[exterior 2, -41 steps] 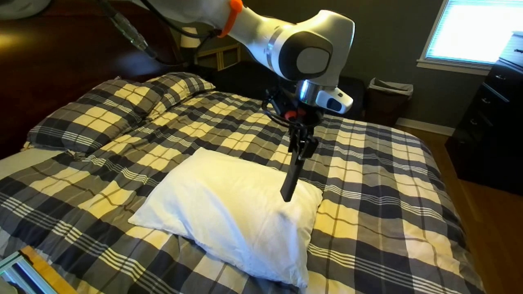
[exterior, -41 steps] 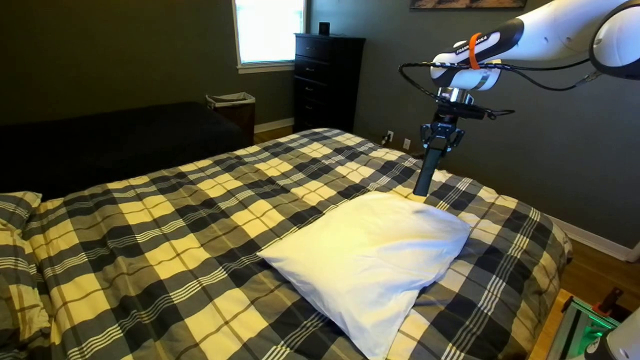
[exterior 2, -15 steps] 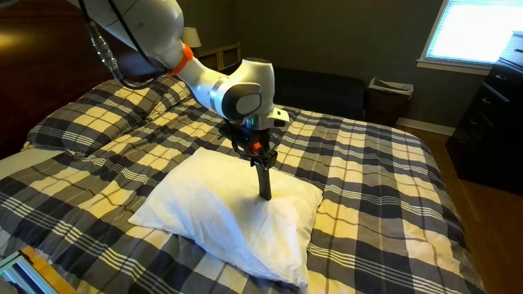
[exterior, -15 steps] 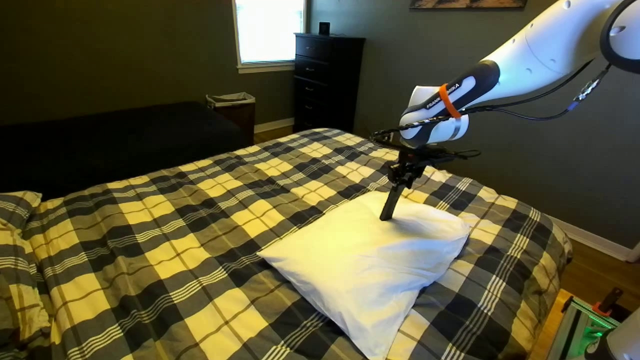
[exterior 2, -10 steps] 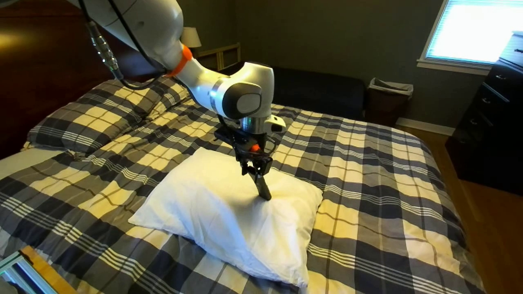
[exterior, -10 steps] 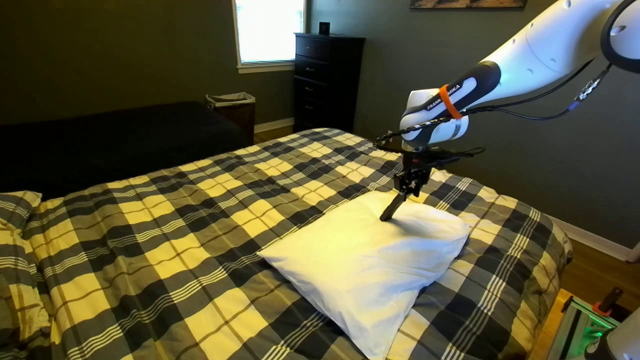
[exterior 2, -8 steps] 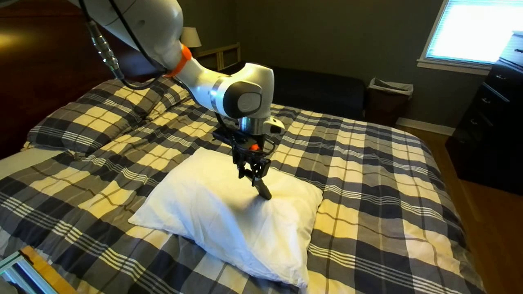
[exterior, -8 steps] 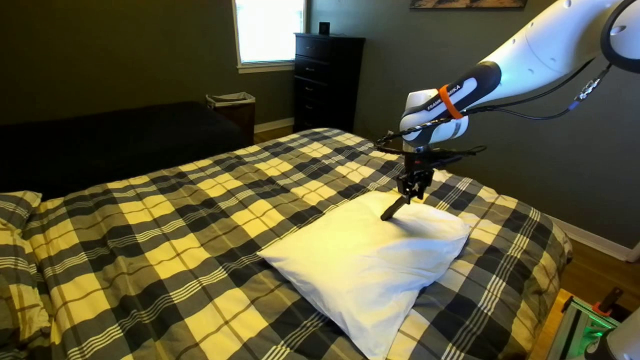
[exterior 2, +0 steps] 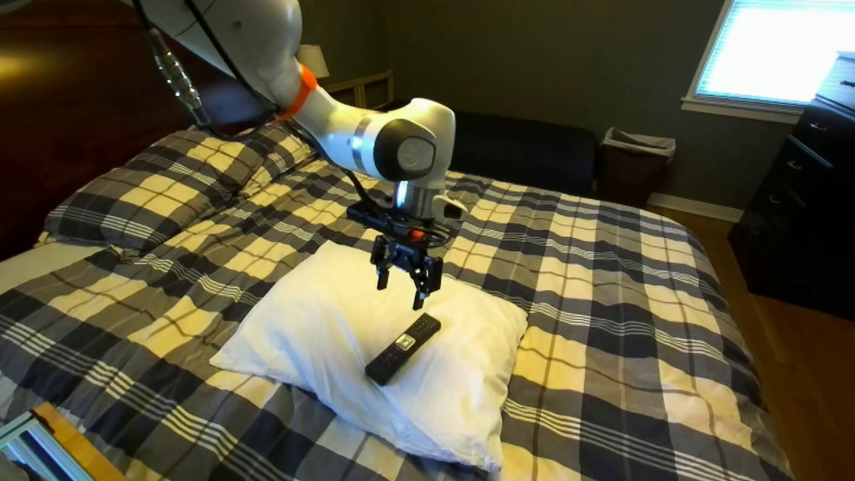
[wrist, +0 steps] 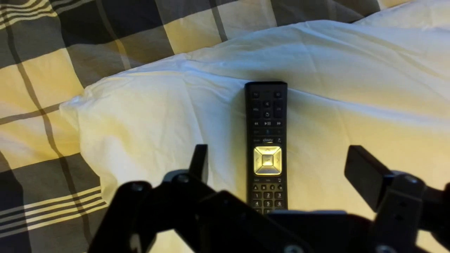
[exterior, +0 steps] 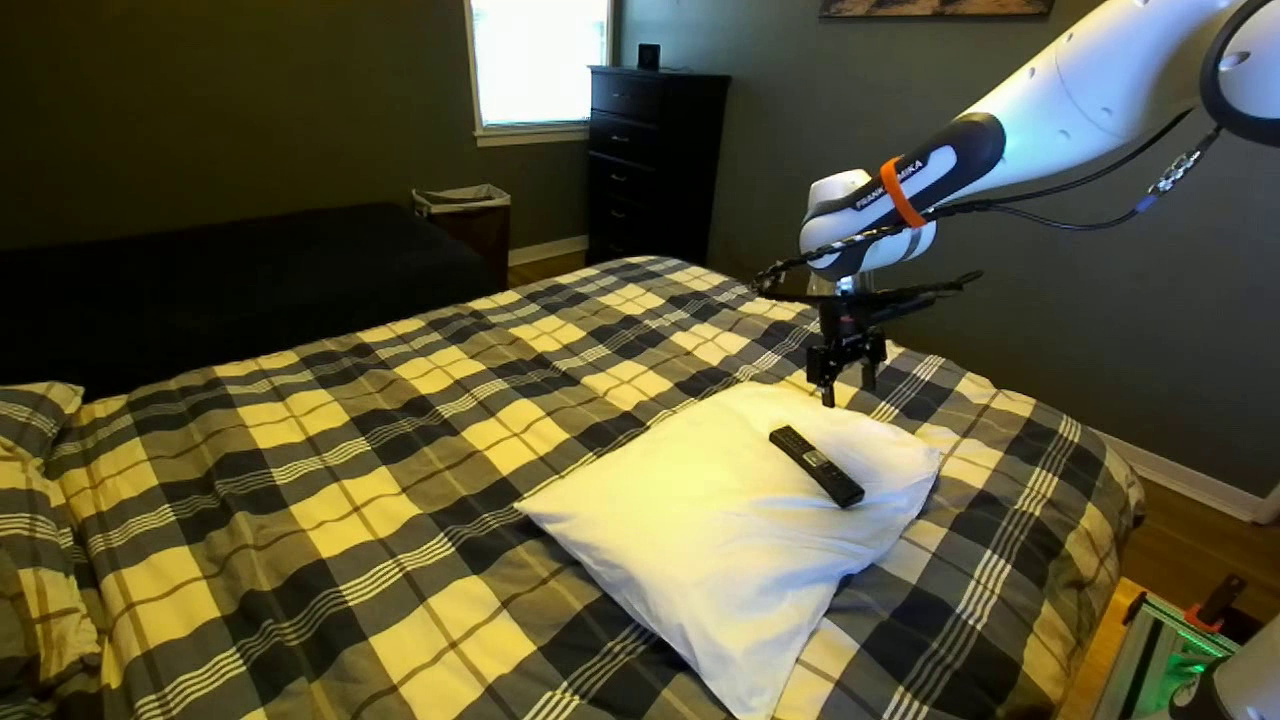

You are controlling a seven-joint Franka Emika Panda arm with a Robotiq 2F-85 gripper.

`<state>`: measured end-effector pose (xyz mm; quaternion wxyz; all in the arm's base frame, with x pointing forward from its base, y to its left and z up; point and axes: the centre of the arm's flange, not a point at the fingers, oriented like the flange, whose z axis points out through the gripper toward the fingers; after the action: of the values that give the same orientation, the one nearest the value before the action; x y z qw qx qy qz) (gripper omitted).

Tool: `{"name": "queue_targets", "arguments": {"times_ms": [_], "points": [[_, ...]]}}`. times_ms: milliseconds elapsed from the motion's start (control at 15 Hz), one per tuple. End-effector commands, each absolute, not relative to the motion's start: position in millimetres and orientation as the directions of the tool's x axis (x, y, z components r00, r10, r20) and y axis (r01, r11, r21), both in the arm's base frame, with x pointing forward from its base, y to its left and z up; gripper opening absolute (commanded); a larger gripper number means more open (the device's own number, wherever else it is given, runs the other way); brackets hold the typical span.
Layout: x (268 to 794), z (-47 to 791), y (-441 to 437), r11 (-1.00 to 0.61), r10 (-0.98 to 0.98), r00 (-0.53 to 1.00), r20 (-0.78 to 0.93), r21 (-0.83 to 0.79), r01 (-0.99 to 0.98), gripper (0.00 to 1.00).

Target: Put the remote on the pillow

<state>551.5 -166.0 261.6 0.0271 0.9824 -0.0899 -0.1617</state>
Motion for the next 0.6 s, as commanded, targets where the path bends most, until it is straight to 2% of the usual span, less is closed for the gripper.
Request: {"name": "queue_targets", "arguments": {"times_ms": [0,467,533], "points": [[554.5,270.3,-172.0,-0.979,-0.199,0.931,-0.306,0.103,-0.176,1.00],[549.5,292.7,-180.5,-0.969,-0.241,0.942,-0.233,0.101,-0.223,1.00],[557.5,284.9,-178.7,-0.974,-0.223,0.939,-0.263,0.095,-0.204,1.00]]}}
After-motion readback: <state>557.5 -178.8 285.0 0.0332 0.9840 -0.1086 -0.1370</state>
